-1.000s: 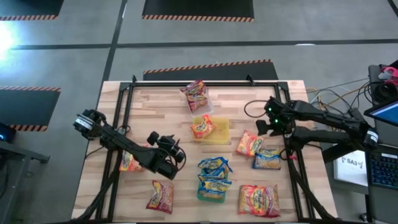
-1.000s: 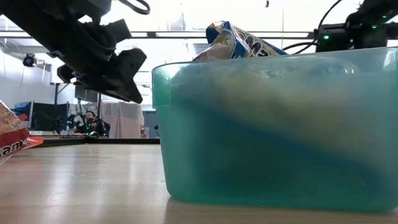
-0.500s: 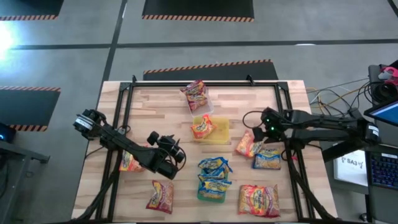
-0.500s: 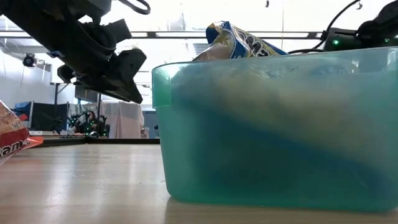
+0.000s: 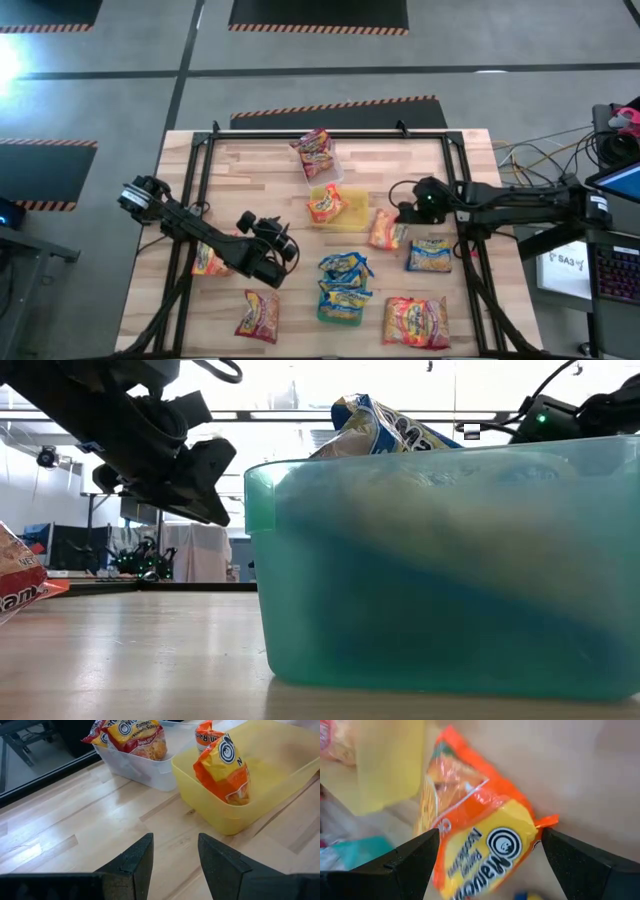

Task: Sort Maruchan noodles
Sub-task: Put the orange noodle pack into the yellow bin

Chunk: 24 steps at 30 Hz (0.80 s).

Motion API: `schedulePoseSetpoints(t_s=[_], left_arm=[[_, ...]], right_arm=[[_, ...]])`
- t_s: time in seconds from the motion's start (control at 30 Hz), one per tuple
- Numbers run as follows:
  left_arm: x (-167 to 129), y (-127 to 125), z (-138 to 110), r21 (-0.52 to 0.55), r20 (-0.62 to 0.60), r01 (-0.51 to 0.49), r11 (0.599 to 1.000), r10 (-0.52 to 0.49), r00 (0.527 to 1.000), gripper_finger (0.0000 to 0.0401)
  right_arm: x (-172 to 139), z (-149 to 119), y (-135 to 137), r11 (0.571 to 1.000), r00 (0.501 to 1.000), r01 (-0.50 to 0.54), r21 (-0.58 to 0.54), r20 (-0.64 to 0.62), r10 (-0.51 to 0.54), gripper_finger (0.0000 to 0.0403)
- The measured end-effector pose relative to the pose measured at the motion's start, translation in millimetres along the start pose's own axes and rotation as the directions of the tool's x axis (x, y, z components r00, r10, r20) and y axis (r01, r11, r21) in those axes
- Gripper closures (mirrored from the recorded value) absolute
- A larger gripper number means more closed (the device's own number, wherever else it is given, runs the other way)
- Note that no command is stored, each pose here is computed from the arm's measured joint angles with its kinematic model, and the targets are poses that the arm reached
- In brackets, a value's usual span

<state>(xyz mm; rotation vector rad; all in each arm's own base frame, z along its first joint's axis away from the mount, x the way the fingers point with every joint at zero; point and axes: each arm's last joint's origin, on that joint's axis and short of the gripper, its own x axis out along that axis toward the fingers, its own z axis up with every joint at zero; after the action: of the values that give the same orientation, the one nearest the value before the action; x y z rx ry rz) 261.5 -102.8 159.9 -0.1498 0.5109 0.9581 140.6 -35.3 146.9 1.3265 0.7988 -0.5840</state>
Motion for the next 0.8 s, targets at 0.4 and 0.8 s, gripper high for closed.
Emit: schedulePoseSetpoints(t_s=[0.4,0.8], left_arm=[[0,-1,0,-0.004,-0.012,0.009,1.0,-0.009,1.0,0.0262],[0,-2,1,0.004,-0.011,0.012,1.0,-0.012,1.0,0.0262]], right_arm=[[-8,4,18,0.999,0.999,-0.044,-0.02,0.003,0.044,0.0062],[-15,-8,25,0.995,0.995,0.095,0.004,-0.035,-0.095,0.0062]])
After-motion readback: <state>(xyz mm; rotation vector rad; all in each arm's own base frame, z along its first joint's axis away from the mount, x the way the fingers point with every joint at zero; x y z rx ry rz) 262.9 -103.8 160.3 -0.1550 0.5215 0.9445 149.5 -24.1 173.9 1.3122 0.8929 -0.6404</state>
